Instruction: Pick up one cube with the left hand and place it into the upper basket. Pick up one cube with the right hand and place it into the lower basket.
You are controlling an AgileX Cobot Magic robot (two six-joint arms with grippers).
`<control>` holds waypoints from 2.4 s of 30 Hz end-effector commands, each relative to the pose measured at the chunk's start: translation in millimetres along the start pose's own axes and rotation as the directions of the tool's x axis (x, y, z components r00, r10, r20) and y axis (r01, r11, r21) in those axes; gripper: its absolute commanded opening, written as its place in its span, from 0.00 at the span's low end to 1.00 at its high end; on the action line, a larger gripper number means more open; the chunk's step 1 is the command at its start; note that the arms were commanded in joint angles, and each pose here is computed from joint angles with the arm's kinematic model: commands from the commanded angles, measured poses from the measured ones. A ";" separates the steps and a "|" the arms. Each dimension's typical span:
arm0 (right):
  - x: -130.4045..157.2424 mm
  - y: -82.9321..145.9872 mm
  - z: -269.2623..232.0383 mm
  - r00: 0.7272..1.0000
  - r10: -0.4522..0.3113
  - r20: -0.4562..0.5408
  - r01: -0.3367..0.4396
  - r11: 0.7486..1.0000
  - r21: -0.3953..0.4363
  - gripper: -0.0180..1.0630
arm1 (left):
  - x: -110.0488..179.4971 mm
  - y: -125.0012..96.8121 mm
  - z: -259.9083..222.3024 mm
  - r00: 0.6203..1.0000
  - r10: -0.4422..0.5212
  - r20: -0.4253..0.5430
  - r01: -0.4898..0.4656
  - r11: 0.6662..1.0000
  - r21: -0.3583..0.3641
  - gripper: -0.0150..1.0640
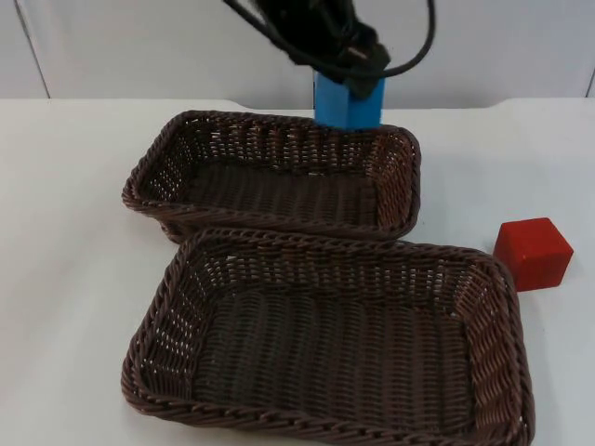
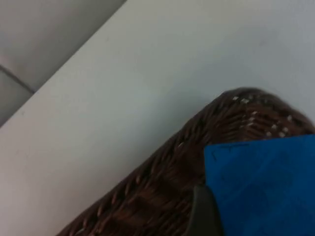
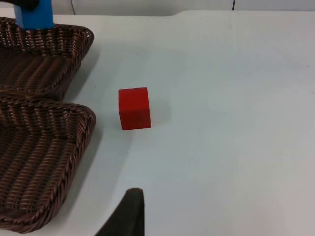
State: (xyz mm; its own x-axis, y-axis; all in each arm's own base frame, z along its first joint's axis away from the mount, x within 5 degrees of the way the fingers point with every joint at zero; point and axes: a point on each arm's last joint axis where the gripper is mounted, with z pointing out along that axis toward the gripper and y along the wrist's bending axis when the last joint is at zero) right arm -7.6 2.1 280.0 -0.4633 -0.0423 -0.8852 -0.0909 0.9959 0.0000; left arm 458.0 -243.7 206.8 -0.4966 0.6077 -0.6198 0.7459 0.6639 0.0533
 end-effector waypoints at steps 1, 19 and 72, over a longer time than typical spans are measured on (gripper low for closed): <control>0.1 0.2 0.2 1.000 0.002 0.008 -0.002 1.000 0.003 0.99 | 2.8 4.8 -9.6 0.997 -0.046 0.057 0.048 0.998 -0.028 0.01; 0.1 0.2 0.2 1.000 0.002 0.008 -0.002 1.000 0.003 0.99 | 85.3 0.5 -18.1 0.969 -0.157 0.190 0.199 0.954 -0.225 0.01; 0.1 -0.1 0.2 1.000 0.000 0.008 0.000 1.000 0.006 0.99 | 124.5 -3.4 14.7 0.976 -0.183 0.119 0.207 0.947 -0.247 0.78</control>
State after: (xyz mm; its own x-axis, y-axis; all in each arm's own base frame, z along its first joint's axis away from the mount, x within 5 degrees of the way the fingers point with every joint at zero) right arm -7.6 2.1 280.0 -0.4633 -0.0421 -0.8852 -0.0912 0.9958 0.0004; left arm 400.3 -177.4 113.5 -0.5638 0.4436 -0.6966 0.5102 0.8504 0.1287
